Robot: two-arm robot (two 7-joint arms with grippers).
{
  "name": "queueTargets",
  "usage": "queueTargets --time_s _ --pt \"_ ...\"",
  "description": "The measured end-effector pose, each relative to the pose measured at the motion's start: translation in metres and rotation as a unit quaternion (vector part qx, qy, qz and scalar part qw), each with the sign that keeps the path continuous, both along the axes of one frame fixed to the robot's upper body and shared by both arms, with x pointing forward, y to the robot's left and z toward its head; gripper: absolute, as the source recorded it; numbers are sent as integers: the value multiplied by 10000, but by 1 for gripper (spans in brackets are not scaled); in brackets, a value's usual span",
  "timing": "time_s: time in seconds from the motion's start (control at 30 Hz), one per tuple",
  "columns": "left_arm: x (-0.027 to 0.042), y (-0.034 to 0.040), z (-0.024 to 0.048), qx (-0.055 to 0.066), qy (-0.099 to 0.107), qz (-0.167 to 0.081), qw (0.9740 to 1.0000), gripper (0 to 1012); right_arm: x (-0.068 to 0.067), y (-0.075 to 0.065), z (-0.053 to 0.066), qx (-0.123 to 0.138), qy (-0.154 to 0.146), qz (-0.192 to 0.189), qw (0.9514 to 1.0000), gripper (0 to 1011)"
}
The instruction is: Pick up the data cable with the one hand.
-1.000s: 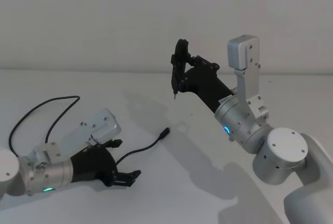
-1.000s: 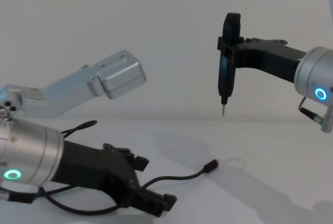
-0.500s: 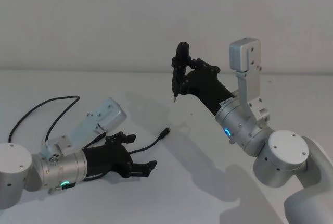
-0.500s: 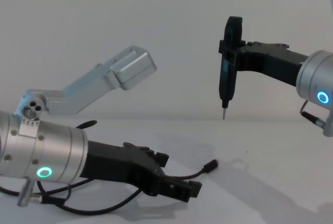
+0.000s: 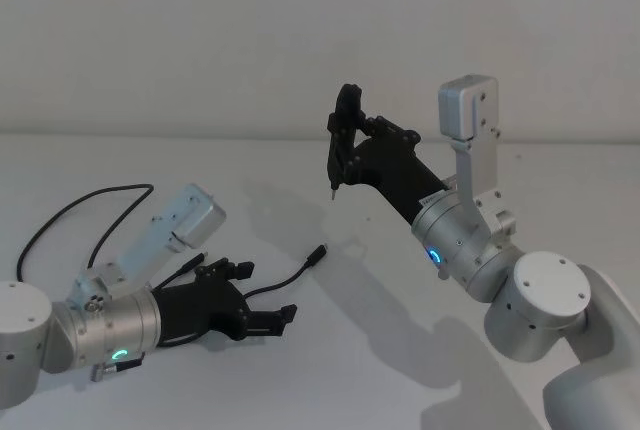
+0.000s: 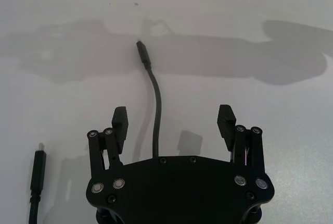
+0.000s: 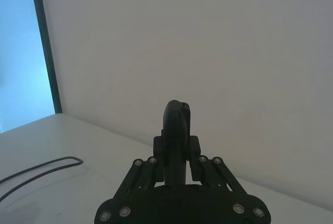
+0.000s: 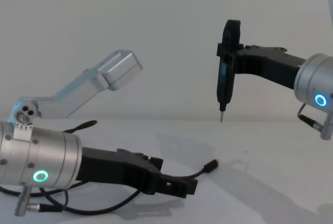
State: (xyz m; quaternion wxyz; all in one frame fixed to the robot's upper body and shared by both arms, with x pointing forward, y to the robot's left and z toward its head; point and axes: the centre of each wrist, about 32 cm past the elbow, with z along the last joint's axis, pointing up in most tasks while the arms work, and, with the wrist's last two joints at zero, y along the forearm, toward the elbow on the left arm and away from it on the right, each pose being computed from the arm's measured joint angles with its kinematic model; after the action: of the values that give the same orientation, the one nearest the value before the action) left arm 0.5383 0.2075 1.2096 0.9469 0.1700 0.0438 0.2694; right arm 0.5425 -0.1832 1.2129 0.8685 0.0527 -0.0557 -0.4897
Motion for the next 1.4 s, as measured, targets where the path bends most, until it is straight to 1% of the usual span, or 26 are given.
queueTargets --time_s 0.17,0.33,0.7,0.9,1.1,1.23,1.4 --pt "0 28 -7 10 35 42 10000 1001 2 4 -8 14 19 2 10000 274" --pt "12 46 2 83 21 40 10000 1001 4 0 -10 28 28 -6 10000 274" --pt "64 32 34 252 -131 -104 9995 1001 7 -16 -19 68 53 -36 10000 275" --pt "84 33 42 328 -159 -137 9992 1001 11 -26 -22 92 65 -53 9999 275" --pt "87 52 29 404 -147 -135 9990 1001 13 -35 -24 110 81 -68 9999 275" --pt "81 79 16 461 -126 -94 9988 1001 14 -40 -26 114 88 -76 9999 275" --pt "72 101 -1 496 -108 -53 9987 1001 12 -44 -33 116 99 -83 9998 275"
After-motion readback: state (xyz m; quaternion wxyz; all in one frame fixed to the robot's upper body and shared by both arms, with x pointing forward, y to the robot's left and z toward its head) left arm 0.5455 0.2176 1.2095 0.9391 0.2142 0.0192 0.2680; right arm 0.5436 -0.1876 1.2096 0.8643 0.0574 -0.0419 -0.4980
